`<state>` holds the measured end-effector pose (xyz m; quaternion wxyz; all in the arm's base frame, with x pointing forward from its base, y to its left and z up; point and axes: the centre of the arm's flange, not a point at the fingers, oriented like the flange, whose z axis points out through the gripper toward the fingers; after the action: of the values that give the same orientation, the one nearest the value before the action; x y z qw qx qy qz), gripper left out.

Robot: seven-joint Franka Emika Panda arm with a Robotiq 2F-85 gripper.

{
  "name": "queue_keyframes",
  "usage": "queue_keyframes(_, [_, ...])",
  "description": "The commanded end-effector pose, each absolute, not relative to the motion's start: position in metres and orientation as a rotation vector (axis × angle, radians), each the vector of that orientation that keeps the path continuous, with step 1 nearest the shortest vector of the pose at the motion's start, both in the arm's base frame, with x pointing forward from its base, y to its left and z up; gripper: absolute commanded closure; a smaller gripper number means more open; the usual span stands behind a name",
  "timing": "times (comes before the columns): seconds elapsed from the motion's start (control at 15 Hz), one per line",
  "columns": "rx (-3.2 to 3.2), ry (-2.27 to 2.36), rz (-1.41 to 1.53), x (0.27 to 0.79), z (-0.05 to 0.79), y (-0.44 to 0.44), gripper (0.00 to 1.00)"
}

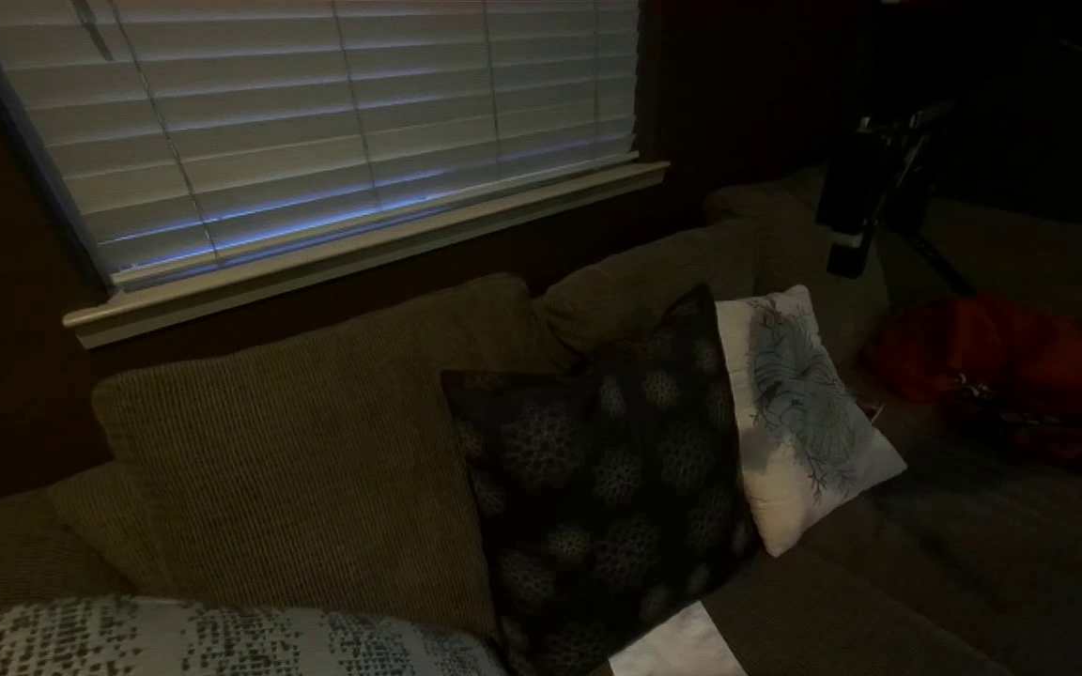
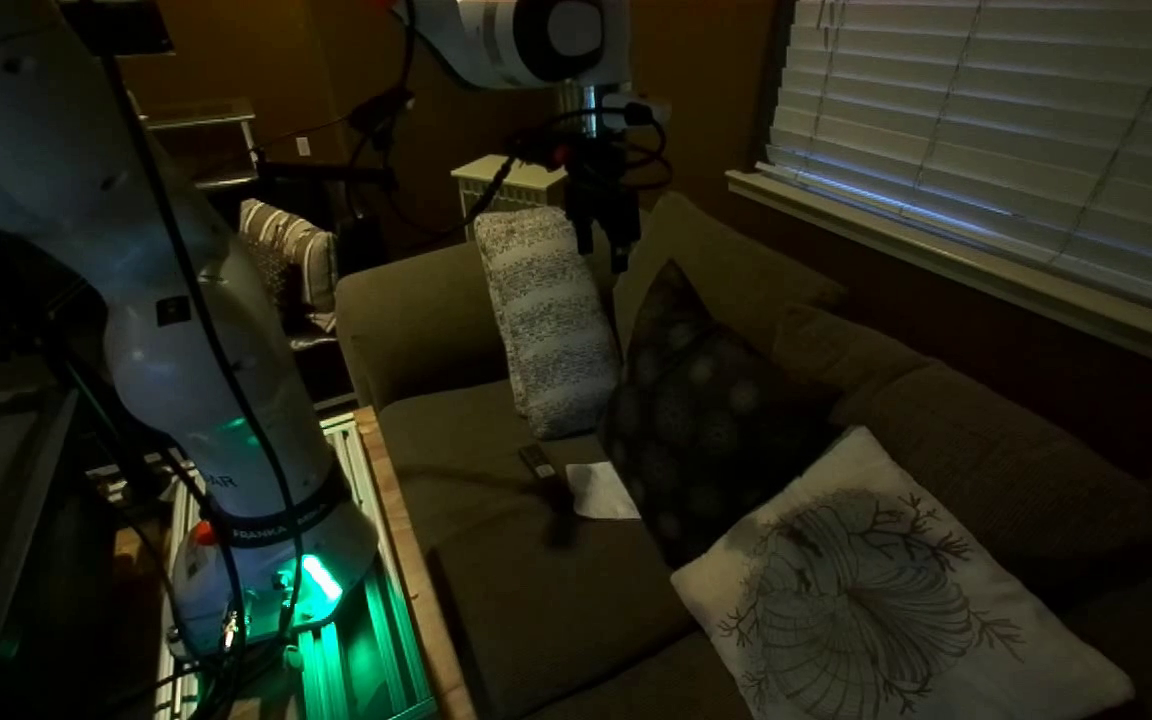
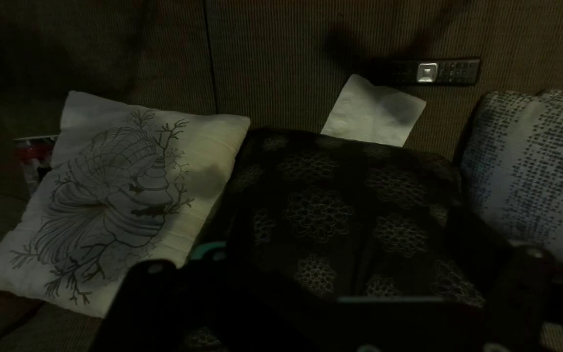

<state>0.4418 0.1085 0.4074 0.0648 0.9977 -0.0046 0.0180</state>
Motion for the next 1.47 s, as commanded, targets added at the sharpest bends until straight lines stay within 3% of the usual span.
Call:
queue_keyframes(0.0, [2.991, -0.140, 0.102, 0.446, 0.407, 0.088, 0.00])
queue_keyframes(1.0, [2.968, -0.257, 0.394, 0.455, 0.363, 0.022, 0.00])
queue_keyframes(1.4, [2.999, -0.351, 0.347, 0.469, 0.343, 0.013, 0.00])
